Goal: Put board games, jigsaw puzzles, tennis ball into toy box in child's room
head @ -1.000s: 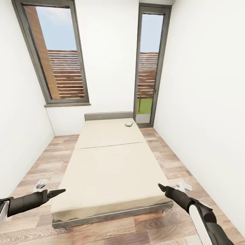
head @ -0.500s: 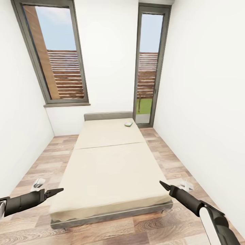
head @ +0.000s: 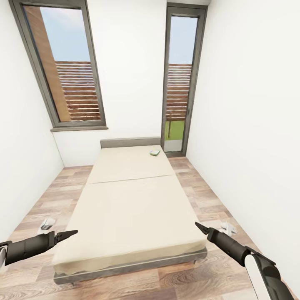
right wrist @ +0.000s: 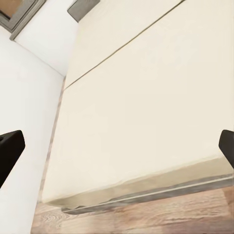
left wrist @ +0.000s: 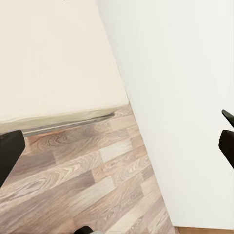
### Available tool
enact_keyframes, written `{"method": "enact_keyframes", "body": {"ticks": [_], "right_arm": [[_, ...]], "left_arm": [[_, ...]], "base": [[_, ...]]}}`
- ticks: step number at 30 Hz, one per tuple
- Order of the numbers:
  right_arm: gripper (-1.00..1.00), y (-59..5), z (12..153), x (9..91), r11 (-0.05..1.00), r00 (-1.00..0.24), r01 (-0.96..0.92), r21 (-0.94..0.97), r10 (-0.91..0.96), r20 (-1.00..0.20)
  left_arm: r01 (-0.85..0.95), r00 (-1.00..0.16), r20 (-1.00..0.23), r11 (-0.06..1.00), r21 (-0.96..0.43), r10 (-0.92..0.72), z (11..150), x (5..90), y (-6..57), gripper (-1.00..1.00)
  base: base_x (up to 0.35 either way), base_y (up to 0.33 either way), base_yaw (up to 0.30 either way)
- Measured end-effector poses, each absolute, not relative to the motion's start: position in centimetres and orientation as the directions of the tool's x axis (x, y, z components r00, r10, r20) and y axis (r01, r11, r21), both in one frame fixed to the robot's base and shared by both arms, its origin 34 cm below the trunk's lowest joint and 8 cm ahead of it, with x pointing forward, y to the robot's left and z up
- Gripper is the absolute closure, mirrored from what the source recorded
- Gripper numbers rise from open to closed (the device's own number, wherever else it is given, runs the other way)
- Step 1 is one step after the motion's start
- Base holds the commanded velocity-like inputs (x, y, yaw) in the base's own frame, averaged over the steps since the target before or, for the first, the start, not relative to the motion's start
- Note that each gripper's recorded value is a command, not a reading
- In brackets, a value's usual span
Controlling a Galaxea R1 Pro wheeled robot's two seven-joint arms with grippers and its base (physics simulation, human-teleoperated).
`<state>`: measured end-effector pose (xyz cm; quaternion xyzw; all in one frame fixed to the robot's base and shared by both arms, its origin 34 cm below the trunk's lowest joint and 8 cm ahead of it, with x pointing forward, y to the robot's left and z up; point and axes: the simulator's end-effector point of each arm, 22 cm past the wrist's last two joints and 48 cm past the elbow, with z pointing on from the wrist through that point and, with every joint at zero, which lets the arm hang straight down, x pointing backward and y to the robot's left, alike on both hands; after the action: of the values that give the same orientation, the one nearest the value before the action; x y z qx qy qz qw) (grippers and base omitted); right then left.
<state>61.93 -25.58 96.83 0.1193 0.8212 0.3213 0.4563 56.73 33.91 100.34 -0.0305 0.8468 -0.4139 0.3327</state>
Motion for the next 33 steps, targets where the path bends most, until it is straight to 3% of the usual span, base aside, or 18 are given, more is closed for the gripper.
{"method": "enact_keyframes", "body": {"ticks": [12,27,33], "right_arm": [[-1.0,-25.5,96.6,61.9,0.77,-0.559,-0.095,0.63,0.482,-0.674],[-1.0,-25.2,96.3,61.8,0.774,-0.568,-0.095,0.626,0.475,-0.673],[-1.0,-25.2,95.6,61.6,0.771,-0.579,-0.084,0.632,0.478,-0.66]], "left_arm": [[0.224,-0.776,-0.539,0.655,-0.721,-0.328,100.4,56.7,33.9,-1.0],[0.225,-0.776,-0.539,0.656,-0.721,-0.327,100.4,56.8,33.9,-1.0],[0.224,-0.776,-0.539,0.655,-0.721,-0.328,100.4,56.7,33.9,-1.0]], "base": [[0.139,-0.19,0.0],[0.022,-0.025,0.0],[0.001,-0.145,0.151]]}}
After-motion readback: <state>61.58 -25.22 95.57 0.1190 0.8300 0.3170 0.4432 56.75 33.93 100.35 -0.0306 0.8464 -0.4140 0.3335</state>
